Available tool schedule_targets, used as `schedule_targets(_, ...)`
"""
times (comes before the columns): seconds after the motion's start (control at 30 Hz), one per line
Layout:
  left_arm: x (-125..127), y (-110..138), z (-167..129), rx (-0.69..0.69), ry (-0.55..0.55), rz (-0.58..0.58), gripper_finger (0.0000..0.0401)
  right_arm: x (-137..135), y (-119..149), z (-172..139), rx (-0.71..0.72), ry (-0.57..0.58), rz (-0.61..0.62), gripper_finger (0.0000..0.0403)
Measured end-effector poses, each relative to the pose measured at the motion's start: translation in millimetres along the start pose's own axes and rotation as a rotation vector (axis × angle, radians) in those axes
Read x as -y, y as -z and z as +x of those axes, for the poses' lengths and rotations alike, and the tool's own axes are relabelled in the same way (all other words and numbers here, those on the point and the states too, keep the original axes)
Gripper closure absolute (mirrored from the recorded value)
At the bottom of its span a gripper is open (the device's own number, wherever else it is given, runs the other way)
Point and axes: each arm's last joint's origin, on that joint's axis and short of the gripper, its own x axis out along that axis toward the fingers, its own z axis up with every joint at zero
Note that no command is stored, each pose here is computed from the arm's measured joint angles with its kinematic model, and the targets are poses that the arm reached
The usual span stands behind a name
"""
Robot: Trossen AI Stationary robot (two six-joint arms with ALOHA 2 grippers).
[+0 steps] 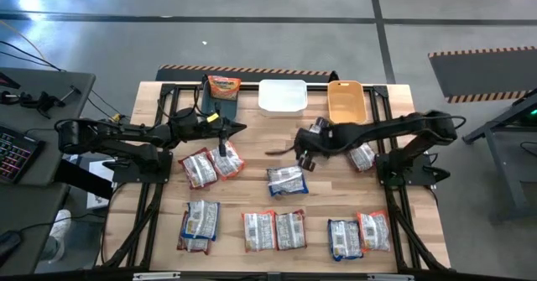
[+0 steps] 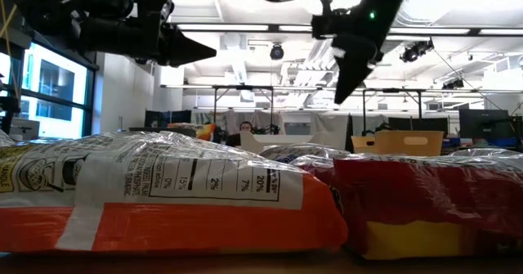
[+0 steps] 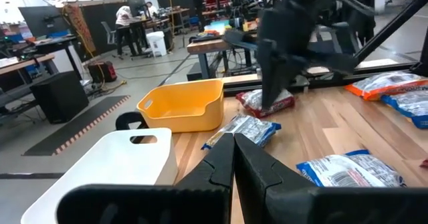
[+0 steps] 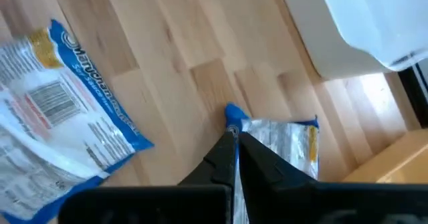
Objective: Sort Maruchan noodles
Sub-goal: Put the top blue noodle pack into the white bin
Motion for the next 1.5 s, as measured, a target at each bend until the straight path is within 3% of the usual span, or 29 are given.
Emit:
schedule_targets(0.17, 0, 0, 0, 0.0, 0.001, 0.0, 0.0401, 4, 22, 4, -0.149, 0.039, -0.049, 0.0372)
schedule_targets(0.3, 0, 0, 0, 0.001, 0.0, 0.008, 0.0401, -9, 50, 18, -0.203, 0.053, -0.126, 0.0308)
schedule_targets(0.47, 0, 0, 0, 0.001, 0.001, 0.008, 0.0401, -21, 86, 35, -0.188, 0.148, -0.217, 0.0228)
schedule_targets(0.63, 0, 0, 0, 0.002, 0.0, 0.008, 0.0401, -25, 106, 49, -0.161, 0.138, -0.141, 0.0195)
schedule_targets(1.03, 0, -1, 0, 0.005, -0.001, 0.008, 0.04, -14, 103, 57, -0.11, 0.202, 0.21, 0.0193)
schedule_targets(1.27, 0, 0, 0, 0.004, 0.0, 0.008, 0.04, -6, 104, 59, -0.164, 0.209, 0.253, 0.023)
schedule_targets(1.5, 0, 0, 0, 0.004, 0.0, 0.007, 0.04, -3, 103, 62, -0.206, 0.166, 0.24, 0.0308)
